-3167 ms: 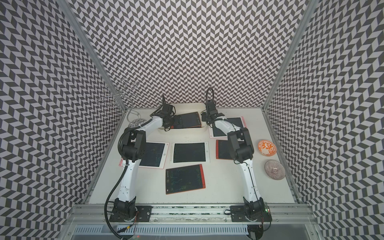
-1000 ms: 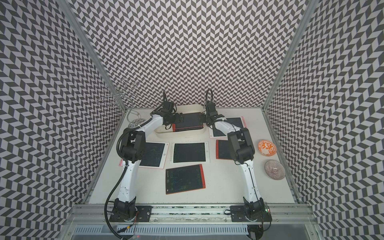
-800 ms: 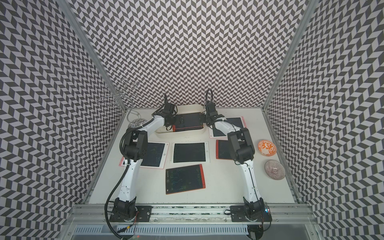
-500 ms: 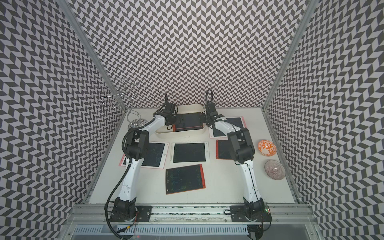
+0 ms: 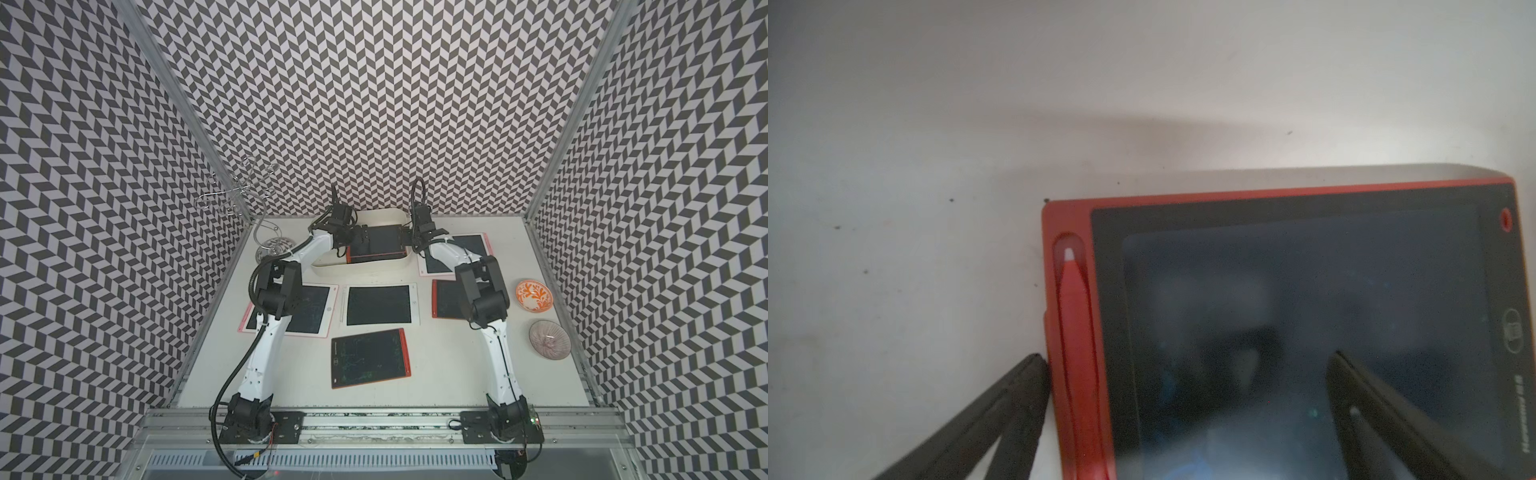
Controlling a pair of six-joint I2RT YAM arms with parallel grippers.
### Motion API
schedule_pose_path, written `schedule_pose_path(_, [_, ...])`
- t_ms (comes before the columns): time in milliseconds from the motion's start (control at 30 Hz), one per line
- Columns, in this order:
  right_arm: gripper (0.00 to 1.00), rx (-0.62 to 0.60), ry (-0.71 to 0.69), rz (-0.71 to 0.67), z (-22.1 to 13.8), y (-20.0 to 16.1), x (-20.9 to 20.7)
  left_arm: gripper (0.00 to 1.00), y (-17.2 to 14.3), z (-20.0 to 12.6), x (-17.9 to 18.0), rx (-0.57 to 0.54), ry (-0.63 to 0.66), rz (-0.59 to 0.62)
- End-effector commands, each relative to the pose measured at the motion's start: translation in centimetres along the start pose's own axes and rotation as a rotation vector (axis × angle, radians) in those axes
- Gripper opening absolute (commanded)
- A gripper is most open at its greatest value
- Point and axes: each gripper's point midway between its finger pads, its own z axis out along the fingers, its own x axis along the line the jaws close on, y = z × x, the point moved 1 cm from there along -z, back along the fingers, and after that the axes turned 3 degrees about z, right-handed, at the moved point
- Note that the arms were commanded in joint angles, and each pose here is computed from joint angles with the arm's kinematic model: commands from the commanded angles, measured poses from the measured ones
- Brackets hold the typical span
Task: Take out the writing tablet from the storage box
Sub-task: Pick up the writing tablet from the storage box.
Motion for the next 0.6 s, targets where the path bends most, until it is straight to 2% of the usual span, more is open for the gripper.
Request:
schedule_pose_path(0, [0.0,0.059,0.027,-0.011,1.3,-2.5,0.4,0.99,0.4,0.1,-1.8,-0.004,-0.091,-0.034])
schedule_pose_path(267, [0.0,0.064,0.048,-0.008,1.3,-2.6,0.8,0.99,0.7,-1.8,-5.1,0.013,-0.217,-0.074])
schedule_pose_path(567, [0.0,0.073,0.073,-0.005,1.1,-2.8,1.5,0.99,3.5,-6.1,-7.3,-0.032,-0.298,-0.093])
